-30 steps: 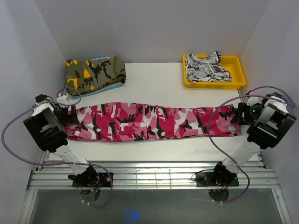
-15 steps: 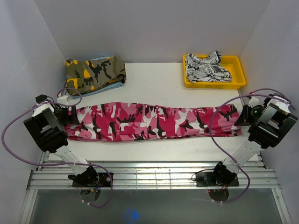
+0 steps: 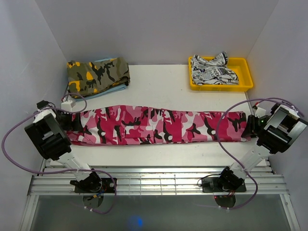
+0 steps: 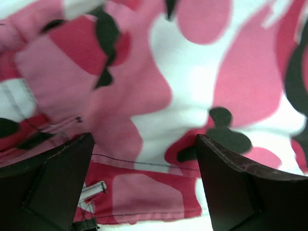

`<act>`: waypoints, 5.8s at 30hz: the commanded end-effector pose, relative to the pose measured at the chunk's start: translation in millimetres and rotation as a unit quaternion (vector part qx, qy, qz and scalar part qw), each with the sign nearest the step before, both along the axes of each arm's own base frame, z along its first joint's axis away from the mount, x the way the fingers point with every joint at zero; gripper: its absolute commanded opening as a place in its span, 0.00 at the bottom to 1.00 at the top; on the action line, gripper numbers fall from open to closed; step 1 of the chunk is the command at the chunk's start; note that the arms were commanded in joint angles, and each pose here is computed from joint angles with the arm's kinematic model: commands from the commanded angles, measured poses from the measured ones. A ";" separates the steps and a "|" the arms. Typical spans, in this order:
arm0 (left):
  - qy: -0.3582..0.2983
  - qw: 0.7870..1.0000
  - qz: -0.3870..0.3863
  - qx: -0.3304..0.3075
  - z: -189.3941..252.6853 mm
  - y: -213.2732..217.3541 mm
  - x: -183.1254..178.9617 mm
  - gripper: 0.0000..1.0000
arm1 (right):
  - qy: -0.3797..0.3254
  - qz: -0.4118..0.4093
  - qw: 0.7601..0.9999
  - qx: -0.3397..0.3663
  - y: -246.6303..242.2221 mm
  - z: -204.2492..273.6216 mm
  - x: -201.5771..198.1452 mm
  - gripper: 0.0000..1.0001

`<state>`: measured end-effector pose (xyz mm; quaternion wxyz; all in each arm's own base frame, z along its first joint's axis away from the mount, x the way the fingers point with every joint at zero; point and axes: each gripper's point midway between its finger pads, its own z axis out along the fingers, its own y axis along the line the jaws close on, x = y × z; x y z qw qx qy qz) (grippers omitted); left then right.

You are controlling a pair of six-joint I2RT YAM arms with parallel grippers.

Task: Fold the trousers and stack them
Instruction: Fold the trousers

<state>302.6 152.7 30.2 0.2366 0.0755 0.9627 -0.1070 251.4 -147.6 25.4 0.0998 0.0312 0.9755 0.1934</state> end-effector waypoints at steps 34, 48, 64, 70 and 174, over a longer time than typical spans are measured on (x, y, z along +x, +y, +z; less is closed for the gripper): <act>-0.279 0.806 -0.522 -0.005 61.1 -352.2 -9.2 0.98 | -0.389 0.307 0.836 0.238 457.7 211.0 236.7 0.90; -0.132 0.722 -0.679 -0.011 -35.3 -388.3 -111.1 0.94 | -0.314 0.344 0.832 0.301 533.2 157.1 217.8 0.91; -0.160 0.735 -0.656 0.055 -9.7 -385.0 -94.0 0.98 | -0.098 0.313 0.871 0.364 573.5 70.3 137.0 0.93; -0.137 0.749 -0.647 0.039 -16.9 -396.2 -88.3 0.98 | -0.051 0.317 0.868 0.379 592.9 42.3 115.2 0.91; 0.022 0.935 -0.312 -0.166 39.6 -289.6 66.0 0.78 | -0.050 0.430 0.899 0.065 363.3 -20.8 40.4 0.32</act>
